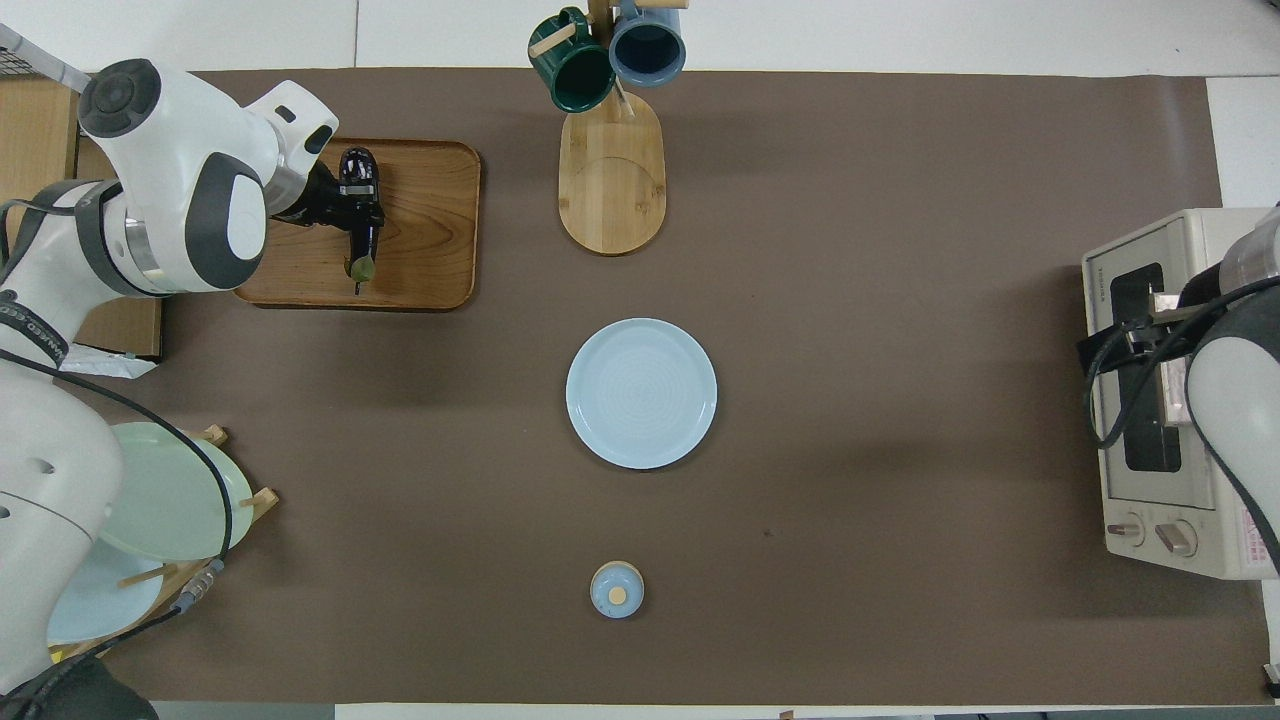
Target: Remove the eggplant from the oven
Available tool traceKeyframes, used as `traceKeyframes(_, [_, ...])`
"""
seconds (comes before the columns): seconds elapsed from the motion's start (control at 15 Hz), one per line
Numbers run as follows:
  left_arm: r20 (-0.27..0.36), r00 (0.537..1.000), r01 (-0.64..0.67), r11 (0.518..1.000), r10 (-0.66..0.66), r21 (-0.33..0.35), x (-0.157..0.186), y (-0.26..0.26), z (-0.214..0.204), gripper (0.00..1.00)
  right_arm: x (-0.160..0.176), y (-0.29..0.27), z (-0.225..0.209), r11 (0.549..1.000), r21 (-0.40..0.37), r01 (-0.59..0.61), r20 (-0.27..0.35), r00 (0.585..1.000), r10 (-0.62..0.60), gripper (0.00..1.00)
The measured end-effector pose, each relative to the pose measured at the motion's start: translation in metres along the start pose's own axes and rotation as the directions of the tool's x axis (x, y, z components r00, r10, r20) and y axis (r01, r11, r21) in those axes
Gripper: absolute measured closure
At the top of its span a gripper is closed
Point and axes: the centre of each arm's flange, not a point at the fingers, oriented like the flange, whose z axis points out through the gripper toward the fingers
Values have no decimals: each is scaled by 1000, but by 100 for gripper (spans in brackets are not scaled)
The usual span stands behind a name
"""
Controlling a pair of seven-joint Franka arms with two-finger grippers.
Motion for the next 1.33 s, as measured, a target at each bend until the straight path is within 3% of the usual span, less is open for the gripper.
traceKeyframes(0.27, [-15, 1000, -2, 1000, 2, 0, 4, 0, -22, 2, 0, 6, -8, 1000, 0, -11, -8, 1000, 11, 0])
traceKeyframes(0.67, [-42, 999, 4, 1000, -4, 7, -16, -5, -150, 0, 8, 5, -28, 1000, -7, -8, -51, 999, 7, 0])
traceKeyframes(1.0, [4, 1000, -23, 998, 23, 63, -66, 2, -251, 0, 16, 6, -32, 1000, 9, -1, -64, 998, 2, 0])
traceKeyframes(1.33, [89, 996, -35, 996, 28, 82, -118, 9, -296, 0, 16, 5, -37, 1000, 28, -2, -76, 997, 4, 0])
